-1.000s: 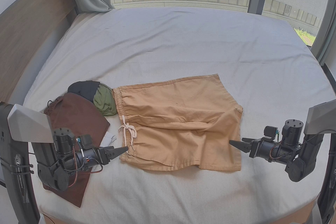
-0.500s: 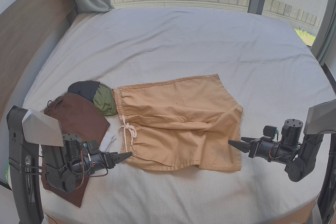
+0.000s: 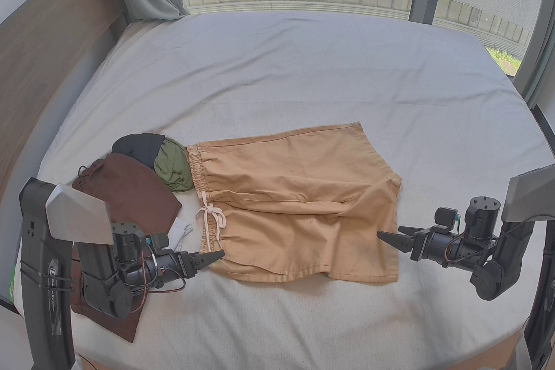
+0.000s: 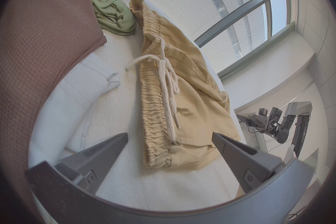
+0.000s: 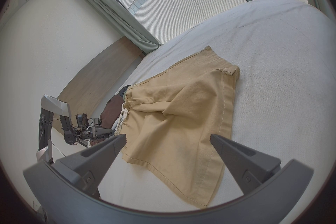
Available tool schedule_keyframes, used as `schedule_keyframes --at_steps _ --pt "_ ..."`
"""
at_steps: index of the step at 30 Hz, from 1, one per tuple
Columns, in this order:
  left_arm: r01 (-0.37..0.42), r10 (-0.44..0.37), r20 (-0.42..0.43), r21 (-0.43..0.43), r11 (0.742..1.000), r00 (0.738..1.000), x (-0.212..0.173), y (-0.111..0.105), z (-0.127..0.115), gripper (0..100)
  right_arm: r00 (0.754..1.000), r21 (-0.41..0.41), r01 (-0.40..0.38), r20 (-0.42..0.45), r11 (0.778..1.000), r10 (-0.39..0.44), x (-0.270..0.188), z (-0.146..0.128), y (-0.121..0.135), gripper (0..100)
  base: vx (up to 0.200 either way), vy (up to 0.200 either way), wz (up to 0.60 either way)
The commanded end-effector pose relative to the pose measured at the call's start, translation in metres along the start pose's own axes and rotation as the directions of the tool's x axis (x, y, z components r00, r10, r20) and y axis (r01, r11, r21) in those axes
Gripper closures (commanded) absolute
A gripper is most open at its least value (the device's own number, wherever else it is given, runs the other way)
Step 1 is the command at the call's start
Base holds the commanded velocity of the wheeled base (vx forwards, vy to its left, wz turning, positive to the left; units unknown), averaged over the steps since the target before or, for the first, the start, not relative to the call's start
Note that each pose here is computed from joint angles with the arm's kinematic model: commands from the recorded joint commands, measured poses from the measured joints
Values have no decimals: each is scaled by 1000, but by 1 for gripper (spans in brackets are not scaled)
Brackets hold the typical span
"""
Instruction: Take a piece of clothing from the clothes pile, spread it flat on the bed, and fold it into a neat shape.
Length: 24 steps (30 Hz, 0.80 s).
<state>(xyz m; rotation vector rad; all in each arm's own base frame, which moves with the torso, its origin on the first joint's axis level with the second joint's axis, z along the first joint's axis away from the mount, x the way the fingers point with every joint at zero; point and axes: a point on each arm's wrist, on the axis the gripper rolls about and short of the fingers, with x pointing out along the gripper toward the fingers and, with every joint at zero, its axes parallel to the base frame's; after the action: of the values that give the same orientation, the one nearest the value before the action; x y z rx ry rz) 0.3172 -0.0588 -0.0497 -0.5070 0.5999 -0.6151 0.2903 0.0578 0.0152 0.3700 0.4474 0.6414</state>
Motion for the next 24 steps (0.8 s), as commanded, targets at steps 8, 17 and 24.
schedule_keyframes --at_steps 8,17,24 --pt "-6 6 -4 -1 1000 1000 4 4 -3 100 1000 5 5 -9 1000 -5 -1 -2 0 0 0 0 0" --pt "-17 17 -6 12 1000 1000 -2 5 -3 100 999 -1 10 -33 1000 -10 -4 -8 -1 0 0 0 0" --pt "-33 34 -45 15 999 998 -16 -1 -12 100 997 3 23 -73 1000 -23 -12 -17 -1 0 0 0 0"
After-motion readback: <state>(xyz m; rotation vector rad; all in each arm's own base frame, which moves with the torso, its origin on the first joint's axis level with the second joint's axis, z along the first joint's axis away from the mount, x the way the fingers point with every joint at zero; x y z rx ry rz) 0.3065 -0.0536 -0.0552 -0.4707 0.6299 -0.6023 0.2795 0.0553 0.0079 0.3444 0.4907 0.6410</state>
